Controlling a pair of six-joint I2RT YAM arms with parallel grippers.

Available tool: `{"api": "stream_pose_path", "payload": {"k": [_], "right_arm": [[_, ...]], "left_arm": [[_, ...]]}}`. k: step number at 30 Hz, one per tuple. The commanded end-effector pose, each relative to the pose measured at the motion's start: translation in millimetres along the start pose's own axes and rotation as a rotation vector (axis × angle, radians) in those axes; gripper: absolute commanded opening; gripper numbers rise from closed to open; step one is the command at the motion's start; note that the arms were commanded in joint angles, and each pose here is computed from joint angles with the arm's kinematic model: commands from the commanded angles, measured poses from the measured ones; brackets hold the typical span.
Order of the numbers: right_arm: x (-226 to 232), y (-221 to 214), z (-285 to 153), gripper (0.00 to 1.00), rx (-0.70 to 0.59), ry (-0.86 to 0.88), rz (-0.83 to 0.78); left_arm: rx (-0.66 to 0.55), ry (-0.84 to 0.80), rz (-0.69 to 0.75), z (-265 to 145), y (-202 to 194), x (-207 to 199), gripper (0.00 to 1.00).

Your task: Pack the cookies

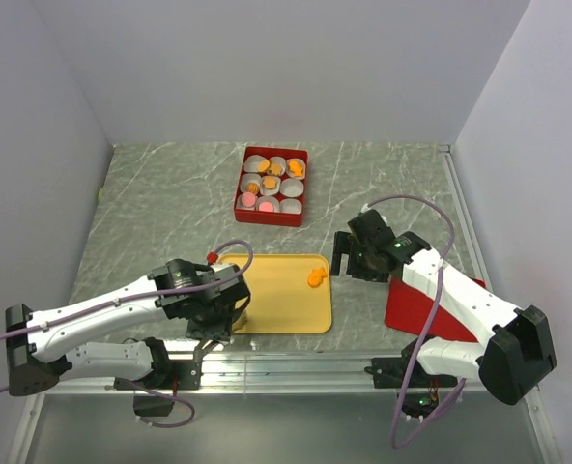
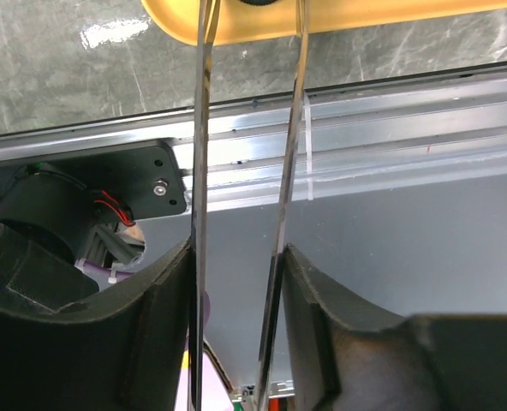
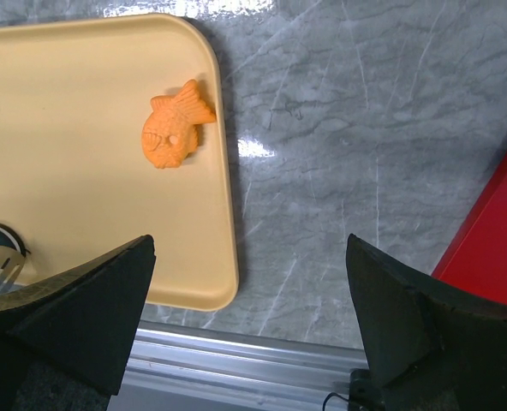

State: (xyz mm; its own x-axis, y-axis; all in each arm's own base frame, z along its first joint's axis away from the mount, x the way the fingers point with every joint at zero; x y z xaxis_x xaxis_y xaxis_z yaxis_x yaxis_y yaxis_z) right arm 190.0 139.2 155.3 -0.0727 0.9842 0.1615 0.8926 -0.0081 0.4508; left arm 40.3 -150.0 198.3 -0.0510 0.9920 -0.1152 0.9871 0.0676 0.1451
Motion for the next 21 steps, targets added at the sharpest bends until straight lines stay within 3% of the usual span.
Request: {"api": "stream_pose_path", "payload": {"k": [1,5,21], "right_arm": [[-2.5,3.7,-5.7,0.99,-0.048,-0.014,-0.016],[-3.7,6.0,-7.8,0.99,-0.051,-0.025,-0.038],[5.6,24.6,-11.1,1.00,-0.071,-0.008,-0.071]], "left_arm": [[-0.018,0.010,-0.012,-5.0,2.5,-4.5,0.47],[-0.034,0.007,-0.016,-7.4,6.0,-9.8,0.42],[-0.159,-0.106,0.071,-55.7,53.7,-85.5,0.41]]}}
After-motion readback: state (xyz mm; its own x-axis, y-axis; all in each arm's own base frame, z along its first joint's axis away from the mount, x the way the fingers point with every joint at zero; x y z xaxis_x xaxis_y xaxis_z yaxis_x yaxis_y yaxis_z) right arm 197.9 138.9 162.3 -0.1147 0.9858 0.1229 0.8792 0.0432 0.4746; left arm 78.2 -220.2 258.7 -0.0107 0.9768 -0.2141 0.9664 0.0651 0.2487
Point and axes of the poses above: each gripper's point midway between its finger pads, its own z axis out along the fingers, its own x axis along the line the jaws close on, y = z × x, the point moved 6 cm from there along -z, back along the fingers, and after that the axes turned 9 degrees about -z, right-handed, at the moved point
